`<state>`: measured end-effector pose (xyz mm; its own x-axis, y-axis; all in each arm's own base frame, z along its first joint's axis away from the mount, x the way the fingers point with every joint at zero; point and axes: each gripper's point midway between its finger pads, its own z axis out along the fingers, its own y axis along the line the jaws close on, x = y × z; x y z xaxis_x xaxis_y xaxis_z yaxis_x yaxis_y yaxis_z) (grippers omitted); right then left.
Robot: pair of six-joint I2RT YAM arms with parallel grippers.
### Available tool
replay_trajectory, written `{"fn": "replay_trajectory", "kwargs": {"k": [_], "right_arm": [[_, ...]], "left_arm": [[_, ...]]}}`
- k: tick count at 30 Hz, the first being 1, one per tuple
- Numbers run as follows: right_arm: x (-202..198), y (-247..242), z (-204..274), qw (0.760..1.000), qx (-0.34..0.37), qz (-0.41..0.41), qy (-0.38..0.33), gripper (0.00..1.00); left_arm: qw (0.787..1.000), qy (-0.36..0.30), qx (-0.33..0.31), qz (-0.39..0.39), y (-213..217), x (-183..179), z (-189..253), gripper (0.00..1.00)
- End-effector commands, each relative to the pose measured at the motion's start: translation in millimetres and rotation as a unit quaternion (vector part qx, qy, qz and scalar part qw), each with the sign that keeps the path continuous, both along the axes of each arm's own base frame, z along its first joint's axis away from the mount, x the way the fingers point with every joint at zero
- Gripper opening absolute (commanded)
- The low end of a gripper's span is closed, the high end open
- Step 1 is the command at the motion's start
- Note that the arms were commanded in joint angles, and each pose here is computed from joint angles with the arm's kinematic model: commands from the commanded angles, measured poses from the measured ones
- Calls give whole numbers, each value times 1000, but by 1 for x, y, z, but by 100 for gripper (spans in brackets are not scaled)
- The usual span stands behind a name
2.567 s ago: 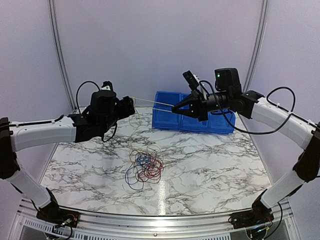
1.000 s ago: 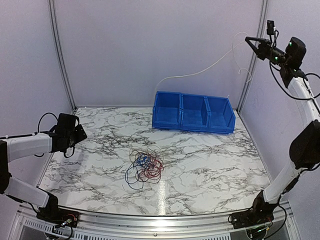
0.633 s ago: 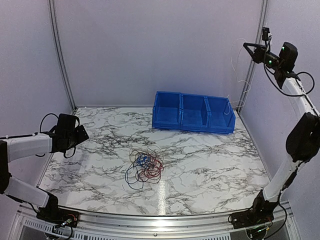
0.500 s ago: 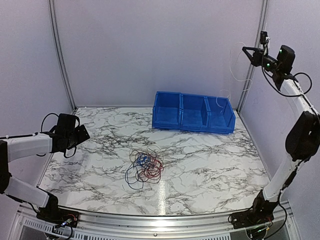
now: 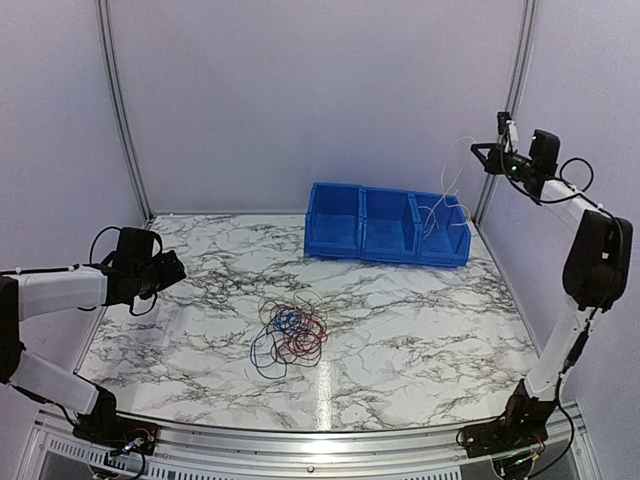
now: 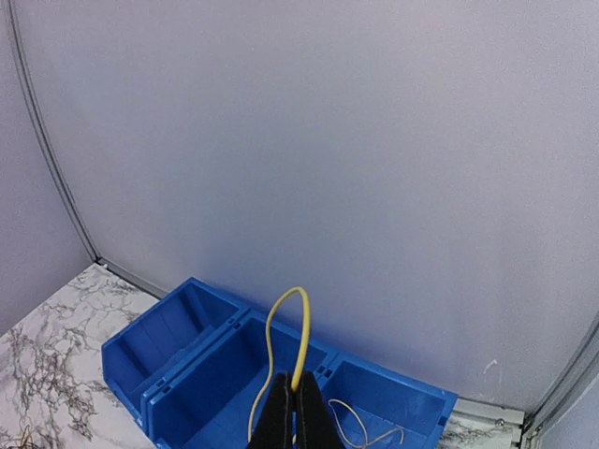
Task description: Untangle the cables
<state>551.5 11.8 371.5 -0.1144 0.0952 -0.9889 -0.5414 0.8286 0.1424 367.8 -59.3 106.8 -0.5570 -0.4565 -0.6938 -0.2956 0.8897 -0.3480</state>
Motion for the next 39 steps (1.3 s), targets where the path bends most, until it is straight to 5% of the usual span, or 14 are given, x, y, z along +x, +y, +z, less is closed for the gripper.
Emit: {"fn": "replay_trajectory", "kwargs": {"k": [1, 11, 18, 23, 27, 33, 39], "right_arm": [[24, -10, -62, 998, -9, -24, 55, 0], [48, -5, -178, 980, -63, -38, 183, 0], [60, 5, -212, 966, -120, -71, 219, 1], [60, 8, -188, 960, -144, -96, 218, 46], [36, -4, -149, 957, -170, -142, 186, 56], [-17, 3, -129, 960, -189, -125, 164, 53], [-80, 61, -167, 960, -225, 30, 162, 45]], "left_arm": [[999, -7, -14, -27, -14, 3, 5, 79], [979, -61, -11, -192, -82, 22, 99, 75], [956, -105, 17, -273, -124, 45, 153, 75], [949, -117, -5, -293, -138, 47, 149, 75], [946, -111, 2, -306, -137, 39, 133, 75], [940, -92, -13, -328, -143, 28, 116, 75], [933, -97, -16, -348, -150, 21, 120, 72]]}}
